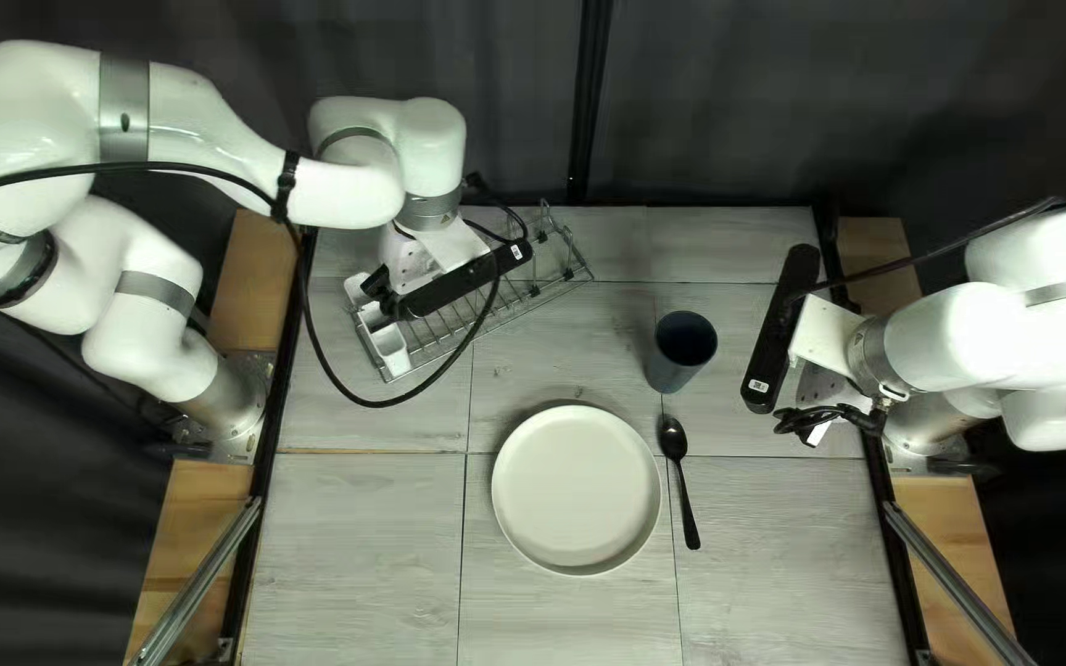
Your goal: Pick up and place plate onto table. Place down one fork to the left of the plate. Place spoon and knife to the right of the plate. Place cup above the knife and spoon
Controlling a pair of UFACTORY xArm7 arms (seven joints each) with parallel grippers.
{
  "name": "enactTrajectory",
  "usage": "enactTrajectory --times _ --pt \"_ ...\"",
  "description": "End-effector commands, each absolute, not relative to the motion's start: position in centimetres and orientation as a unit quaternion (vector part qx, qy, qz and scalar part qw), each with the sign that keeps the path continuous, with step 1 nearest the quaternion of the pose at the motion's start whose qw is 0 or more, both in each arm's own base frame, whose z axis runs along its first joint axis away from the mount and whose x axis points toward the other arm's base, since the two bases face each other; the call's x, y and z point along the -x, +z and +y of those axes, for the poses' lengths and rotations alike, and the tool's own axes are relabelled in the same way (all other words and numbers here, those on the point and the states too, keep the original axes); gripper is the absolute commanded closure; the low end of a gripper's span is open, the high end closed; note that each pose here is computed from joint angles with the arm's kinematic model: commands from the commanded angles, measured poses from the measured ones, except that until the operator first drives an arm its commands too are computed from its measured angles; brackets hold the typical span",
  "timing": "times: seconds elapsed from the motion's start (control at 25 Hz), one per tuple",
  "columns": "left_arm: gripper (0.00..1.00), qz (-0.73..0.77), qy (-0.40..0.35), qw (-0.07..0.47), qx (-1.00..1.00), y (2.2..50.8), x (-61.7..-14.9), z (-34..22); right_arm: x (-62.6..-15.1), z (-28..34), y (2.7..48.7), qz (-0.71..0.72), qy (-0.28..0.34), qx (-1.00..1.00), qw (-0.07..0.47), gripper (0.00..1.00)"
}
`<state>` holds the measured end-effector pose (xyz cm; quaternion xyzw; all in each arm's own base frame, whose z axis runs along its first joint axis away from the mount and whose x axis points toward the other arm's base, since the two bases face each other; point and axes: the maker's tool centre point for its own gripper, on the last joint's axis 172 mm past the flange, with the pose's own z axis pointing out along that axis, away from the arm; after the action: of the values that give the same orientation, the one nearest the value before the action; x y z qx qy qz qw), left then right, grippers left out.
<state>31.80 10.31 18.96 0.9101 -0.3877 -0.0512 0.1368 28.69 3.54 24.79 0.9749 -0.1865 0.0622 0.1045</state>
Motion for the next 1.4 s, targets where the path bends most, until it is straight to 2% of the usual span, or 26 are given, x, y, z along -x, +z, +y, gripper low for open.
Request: enactTrajectory --times 0.04,0.52,0.72,0.84,1.12,1.2,1.28,1.4 --pt "0.97 -0.382 -0.057 0.137 -0.912 18.9 -31.9 10.0 -28.7 3.5 24.8 -0.186 0.062 -0.975 0.105 0.00" --pt "0.98 -0.360 -0.054 0.110 -0.925 25.9 -32.9 8.8 -28.7 3.5 24.8 -0.186 0.062 -0.975 0.105 0.00" --pt "1.00 -0.305 -0.014 0.104 -0.947 31.3 -34.0 9.3 -28.7 3.5 24.8 -0.186 0.062 -0.975 0.105 0.00" --pt "1.00 -0.227 0.038 0.114 -0.966 34.0 -35.3 10.8 -28.7 3.5 24.8 -0.186 0.062 -0.975 0.105 0.00" --pt "1.00 -0.227 0.038 0.114 -0.966 34.0 -35.3 10.8 -28.7 3.5 24.8 -0.186 0.062 -0.975 0.105 0.00" --pt "1.00 -0.190 0.074 0.133 -0.970 34.2 -35.8 11.6 -28.7 3.5 24.8 -0.186 0.062 -0.975 0.105 0.00" --pt "1.00 -0.110 0.161 0.149 -0.970 34.9 -36.7 11.7 -28.7 3.5 24.8 -0.186 0.062 -0.975 0.105 0.00" --pt "1.00 -0.045 0.211 0.146 -0.965 35.2 -37.4 10.7 -28.7 3.5 24.8 -0.186 0.062 -0.975 0.105 0.00"
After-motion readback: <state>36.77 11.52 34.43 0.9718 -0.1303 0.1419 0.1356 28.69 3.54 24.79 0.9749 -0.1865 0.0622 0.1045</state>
